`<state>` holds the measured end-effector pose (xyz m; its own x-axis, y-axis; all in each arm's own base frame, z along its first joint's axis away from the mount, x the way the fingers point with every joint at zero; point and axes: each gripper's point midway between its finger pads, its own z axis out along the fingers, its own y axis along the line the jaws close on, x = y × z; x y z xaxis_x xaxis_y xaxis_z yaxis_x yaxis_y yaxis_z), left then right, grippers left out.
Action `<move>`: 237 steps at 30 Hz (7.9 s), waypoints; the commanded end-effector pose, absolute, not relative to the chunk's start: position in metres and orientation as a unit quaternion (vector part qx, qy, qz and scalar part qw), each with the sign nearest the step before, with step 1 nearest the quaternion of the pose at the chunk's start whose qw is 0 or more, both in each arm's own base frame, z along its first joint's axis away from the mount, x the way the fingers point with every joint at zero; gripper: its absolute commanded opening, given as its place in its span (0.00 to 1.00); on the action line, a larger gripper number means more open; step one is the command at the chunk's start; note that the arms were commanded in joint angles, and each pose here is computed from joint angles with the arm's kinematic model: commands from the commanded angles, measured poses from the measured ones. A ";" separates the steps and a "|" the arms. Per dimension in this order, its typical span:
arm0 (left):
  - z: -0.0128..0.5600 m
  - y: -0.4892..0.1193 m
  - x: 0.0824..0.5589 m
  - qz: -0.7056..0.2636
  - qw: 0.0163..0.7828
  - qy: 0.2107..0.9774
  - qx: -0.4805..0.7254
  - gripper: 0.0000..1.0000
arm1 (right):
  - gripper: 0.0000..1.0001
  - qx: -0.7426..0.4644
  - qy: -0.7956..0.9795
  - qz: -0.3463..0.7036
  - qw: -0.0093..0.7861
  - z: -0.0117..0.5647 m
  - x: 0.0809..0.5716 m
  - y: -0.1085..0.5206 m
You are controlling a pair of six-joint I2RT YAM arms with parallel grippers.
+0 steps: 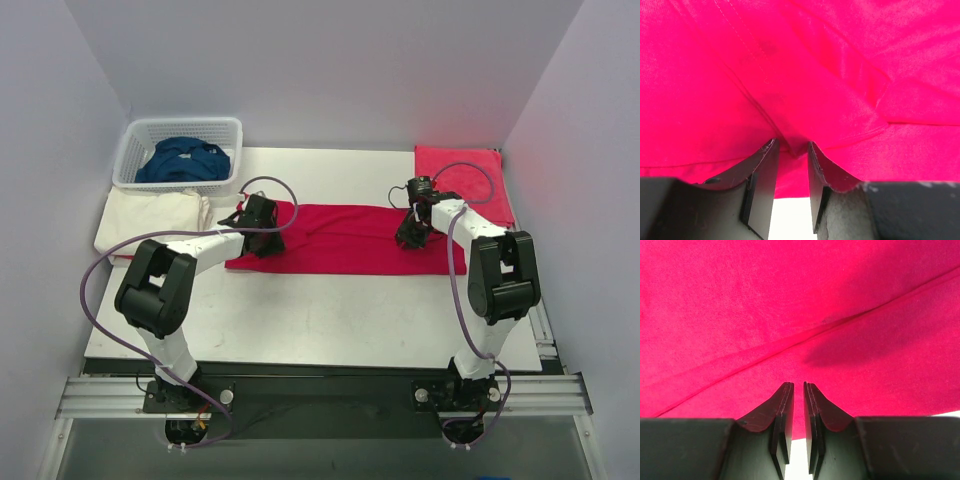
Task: Fold and stack the t-shirts
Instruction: Fold the other side of the tshirt into a rectangle, then rotate the tshirt 90 degrees
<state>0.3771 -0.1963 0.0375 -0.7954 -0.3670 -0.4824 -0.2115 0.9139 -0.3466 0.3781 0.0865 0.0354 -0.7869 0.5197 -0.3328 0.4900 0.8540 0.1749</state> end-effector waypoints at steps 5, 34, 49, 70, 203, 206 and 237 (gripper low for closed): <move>0.055 -0.214 0.397 -0.168 0.304 0.926 -0.146 0.39 | 0.15 0.268 0.945 0.027 0.183 0.039 0.378 0.083; 0.070 -0.259 0.447 -0.144 0.336 0.930 -0.041 0.00 | 0.15 0.269 0.944 0.031 0.191 0.045 0.381 0.083; 0.059 -0.238 0.488 -0.005 0.389 0.921 -0.027 0.25 | 0.14 0.262 0.946 0.044 0.184 0.045 0.382 0.090; 0.060 -0.194 0.451 0.001 0.366 0.927 -0.082 0.35 | 0.13 0.260 0.948 0.042 0.179 0.041 0.379 0.092; 0.017 -0.371 0.583 -0.320 0.341 0.880 0.081 0.59 | 0.15 0.017 0.977 -0.099 0.187 0.101 0.211 0.162; 0.038 -0.381 0.590 -0.374 0.374 0.843 0.099 0.60 | 0.15 0.025 0.976 -0.102 0.191 0.106 0.219 0.156; 0.215 -0.226 0.515 -0.350 0.523 0.777 -0.014 0.65 | 0.46 -0.149 0.972 -0.040 0.177 0.030 0.238 0.185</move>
<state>0.5226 -0.2492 0.2195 -0.4760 -0.4746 -0.7404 0.4483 0.5933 -0.6686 0.2335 0.1761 0.0347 -0.9099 -0.2510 -0.3304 -0.2127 0.9658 -0.1481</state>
